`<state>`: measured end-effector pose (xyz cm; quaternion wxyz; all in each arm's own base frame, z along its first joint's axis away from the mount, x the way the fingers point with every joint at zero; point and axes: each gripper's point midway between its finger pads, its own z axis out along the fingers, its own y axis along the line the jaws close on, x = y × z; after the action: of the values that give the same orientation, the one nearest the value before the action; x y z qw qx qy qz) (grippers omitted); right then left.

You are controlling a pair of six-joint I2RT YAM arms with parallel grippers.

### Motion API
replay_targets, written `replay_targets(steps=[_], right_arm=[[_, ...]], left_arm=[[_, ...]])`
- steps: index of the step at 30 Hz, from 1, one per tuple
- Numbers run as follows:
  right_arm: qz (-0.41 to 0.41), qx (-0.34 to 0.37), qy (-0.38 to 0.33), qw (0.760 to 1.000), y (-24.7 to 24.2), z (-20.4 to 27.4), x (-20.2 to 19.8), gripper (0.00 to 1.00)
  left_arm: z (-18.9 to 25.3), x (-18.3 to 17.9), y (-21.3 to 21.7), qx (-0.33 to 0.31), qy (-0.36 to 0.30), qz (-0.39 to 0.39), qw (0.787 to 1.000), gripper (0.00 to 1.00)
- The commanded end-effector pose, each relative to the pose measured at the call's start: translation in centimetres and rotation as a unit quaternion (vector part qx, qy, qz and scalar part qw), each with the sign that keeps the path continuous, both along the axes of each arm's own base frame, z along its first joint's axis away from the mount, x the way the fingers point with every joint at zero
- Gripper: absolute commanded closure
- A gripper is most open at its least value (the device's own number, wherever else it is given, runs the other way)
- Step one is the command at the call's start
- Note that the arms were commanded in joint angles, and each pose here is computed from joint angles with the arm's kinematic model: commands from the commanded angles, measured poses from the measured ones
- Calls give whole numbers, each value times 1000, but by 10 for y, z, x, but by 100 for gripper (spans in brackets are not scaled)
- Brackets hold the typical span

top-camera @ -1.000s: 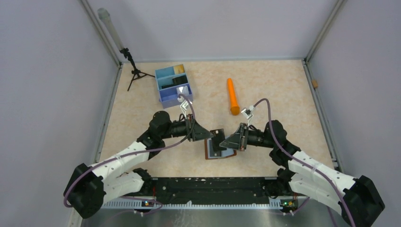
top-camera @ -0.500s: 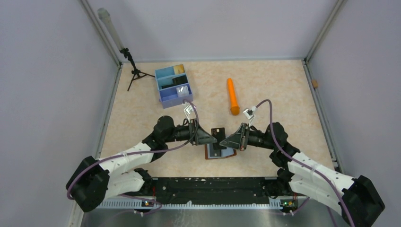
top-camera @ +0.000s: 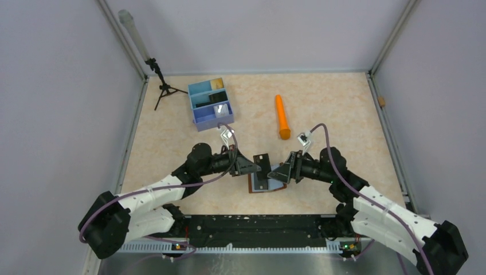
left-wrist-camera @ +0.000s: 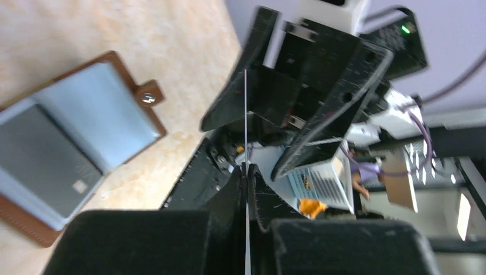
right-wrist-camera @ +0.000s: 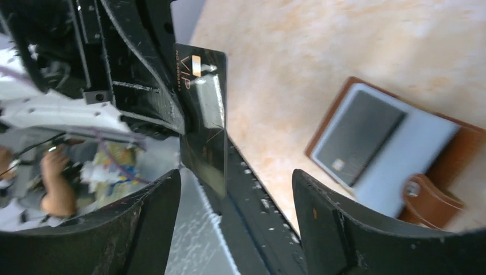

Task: Put the credit cards into the card holder
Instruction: Insert the credit card into the card holder.

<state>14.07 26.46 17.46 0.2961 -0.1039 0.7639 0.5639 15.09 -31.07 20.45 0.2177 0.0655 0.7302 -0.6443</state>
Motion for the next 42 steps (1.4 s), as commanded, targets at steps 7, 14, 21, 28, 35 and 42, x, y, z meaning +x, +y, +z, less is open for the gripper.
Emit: replay_targets(steps=[7, 14, 21, 28, 35, 42], right_arm=[[-182, -230, 6, 956, -69, -50, 41, 26], [-206, -294, 20, 933, -69, -71, 48, 26], [-198, -333, 14, 922, -52, -81, 51, 27], [-197, -366, 13, 909, -41, -90, 53, 32], [-210, -384, 22, 899, -43, -101, 54, 42], [-221, -406, 29, 886, -52, -112, 54, 51]], left_arm=[[-66, 30, 21, 127, 56, 114, 984, 100], [-88, 28, 18, 137, 92, 112, 980, 100], [-100, 27, 15, 142, 108, 105, 978, 100], [-110, 26, 17, 153, 116, 109, 975, 100], [-112, 28, 15, 157, 118, 108, 975, 100], [-112, 32, 9, 159, 119, 102, 975, 100]])
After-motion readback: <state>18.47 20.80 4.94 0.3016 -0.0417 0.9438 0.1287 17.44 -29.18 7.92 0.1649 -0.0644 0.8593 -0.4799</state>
